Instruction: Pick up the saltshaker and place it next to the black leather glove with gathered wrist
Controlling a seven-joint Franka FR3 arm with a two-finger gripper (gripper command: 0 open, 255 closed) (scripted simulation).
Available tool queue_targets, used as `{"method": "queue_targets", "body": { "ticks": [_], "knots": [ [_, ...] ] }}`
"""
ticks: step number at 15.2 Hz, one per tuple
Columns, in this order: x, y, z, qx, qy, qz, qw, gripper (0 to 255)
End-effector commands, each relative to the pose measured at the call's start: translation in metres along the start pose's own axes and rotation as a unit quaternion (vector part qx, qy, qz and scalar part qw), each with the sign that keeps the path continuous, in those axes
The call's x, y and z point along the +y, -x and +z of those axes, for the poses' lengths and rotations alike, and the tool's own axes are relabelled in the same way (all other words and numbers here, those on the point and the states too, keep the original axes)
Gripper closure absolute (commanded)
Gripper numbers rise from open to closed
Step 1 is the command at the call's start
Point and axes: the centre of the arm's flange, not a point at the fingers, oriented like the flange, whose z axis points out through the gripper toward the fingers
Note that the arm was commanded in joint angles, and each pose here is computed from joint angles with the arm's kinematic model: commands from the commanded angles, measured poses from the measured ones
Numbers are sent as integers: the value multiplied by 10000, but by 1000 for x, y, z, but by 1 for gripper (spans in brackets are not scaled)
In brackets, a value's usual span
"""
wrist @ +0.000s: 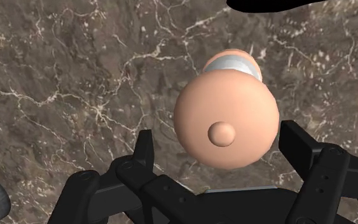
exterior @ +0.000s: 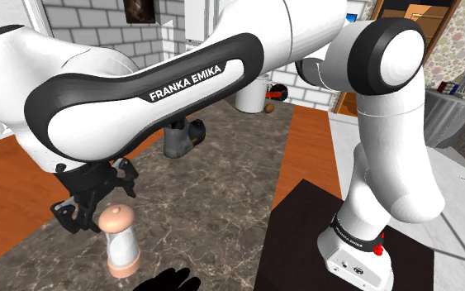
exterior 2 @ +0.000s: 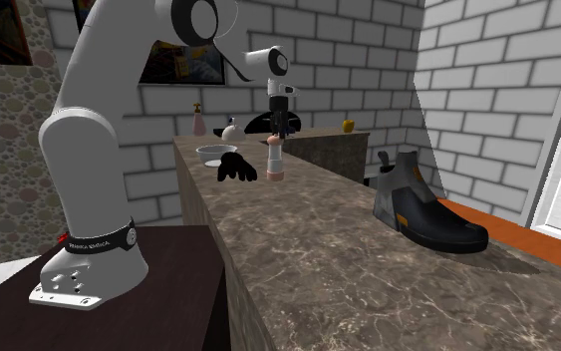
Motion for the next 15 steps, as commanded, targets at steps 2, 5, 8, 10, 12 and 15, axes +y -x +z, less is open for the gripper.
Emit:
{"method": "queue_targets", "body": {
  "ticks": [2,5,8,10,12,15],
  "knots": [
    [0,0,0,0,0,0,10000,0],
    [0,0,-26,0,0,0,10000,0],
    [0,0,-50,0,0,0,10000,0],
    [0,0,-50,0,0,0,10000,0],
    [0,0,-50,0,0,0,10000,0],
    [0,0,-50,0,0,0,10000,0]
  ]
}}
